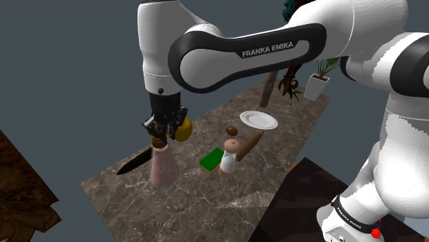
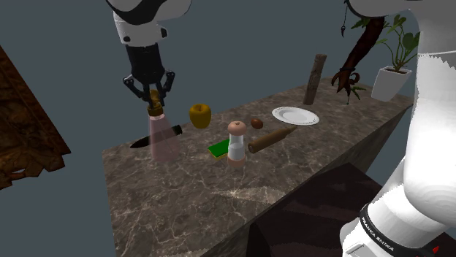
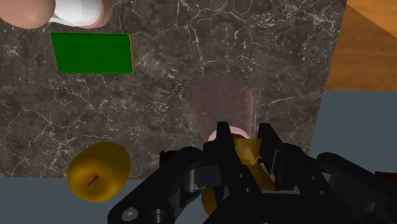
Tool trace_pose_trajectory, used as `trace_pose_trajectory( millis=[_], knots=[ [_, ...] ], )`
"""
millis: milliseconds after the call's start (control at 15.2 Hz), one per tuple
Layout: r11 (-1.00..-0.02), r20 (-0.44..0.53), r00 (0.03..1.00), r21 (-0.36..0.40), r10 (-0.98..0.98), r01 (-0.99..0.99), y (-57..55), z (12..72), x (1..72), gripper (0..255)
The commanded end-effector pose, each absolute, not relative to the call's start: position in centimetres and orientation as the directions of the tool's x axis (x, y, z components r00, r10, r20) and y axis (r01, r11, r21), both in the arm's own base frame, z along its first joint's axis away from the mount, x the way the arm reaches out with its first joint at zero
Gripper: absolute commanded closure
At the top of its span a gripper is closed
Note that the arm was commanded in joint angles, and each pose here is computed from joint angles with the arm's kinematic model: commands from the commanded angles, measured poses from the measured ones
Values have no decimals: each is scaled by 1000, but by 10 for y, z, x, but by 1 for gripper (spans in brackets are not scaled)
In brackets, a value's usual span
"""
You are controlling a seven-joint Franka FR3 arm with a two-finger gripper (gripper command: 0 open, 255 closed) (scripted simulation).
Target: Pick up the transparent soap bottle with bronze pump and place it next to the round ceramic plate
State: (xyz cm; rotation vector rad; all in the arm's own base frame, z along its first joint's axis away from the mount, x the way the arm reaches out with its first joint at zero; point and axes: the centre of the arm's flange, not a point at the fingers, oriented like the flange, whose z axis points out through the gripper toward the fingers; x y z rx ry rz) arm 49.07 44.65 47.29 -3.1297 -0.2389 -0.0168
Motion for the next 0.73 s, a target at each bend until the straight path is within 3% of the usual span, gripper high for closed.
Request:
trace_pose_trajectory(
  millis=[0, 660],
  knots=[
    [-988, 11, 988, -2, 152, 152, 446, 484, 491, 255],
    [-988, 11, 988, -2, 152, 152, 446, 536, 491, 255]
  ],
)
